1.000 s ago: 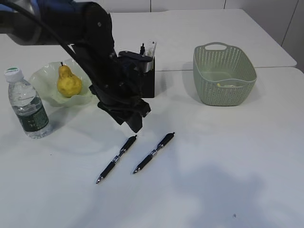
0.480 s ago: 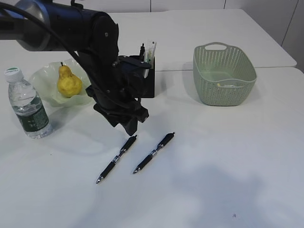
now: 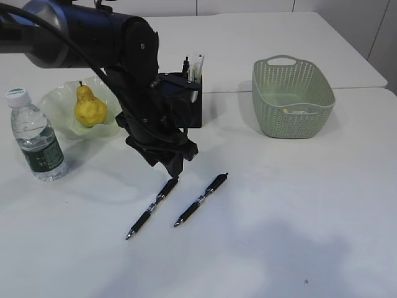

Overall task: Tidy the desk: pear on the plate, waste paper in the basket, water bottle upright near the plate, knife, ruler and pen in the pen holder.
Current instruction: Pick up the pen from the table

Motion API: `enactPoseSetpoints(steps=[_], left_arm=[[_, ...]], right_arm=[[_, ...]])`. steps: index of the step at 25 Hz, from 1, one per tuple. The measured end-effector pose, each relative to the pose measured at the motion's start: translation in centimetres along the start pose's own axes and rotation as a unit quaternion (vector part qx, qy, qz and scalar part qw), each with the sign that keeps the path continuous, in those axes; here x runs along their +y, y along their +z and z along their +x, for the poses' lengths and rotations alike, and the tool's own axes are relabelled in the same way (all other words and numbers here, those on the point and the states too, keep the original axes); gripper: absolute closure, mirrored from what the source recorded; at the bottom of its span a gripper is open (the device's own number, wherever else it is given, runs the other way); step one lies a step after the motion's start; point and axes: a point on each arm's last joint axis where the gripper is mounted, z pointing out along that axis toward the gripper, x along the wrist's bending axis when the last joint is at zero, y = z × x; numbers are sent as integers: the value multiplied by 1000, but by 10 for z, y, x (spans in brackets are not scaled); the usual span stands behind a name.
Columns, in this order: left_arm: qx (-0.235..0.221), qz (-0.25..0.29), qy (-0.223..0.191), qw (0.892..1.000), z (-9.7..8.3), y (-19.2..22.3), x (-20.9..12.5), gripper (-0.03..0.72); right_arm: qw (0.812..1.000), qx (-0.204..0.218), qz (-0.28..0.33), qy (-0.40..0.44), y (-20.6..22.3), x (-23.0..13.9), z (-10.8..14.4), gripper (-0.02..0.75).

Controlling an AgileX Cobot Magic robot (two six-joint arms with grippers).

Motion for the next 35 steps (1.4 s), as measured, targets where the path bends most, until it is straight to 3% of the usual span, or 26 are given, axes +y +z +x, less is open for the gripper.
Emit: enactPoseSetpoints(steps=[7, 15, 27, 35], left_arm=[[0, 5, -6, 1000, 0, 5, 0, 314], [23, 71, -6, 997, 6, 41, -9, 319], [38, 65, -9, 997, 8, 42, -8, 319], [56, 53, 9, 997, -2, 44, -6, 319]], right_arm=[[1000, 11, 4, 6, 0, -1, 2, 439], [1000, 22, 2, 12, 0, 0, 4, 438], [1000, 24, 2, 14, 0, 0, 4, 439], [1000, 24, 2, 14, 0, 0, 4, 439]])
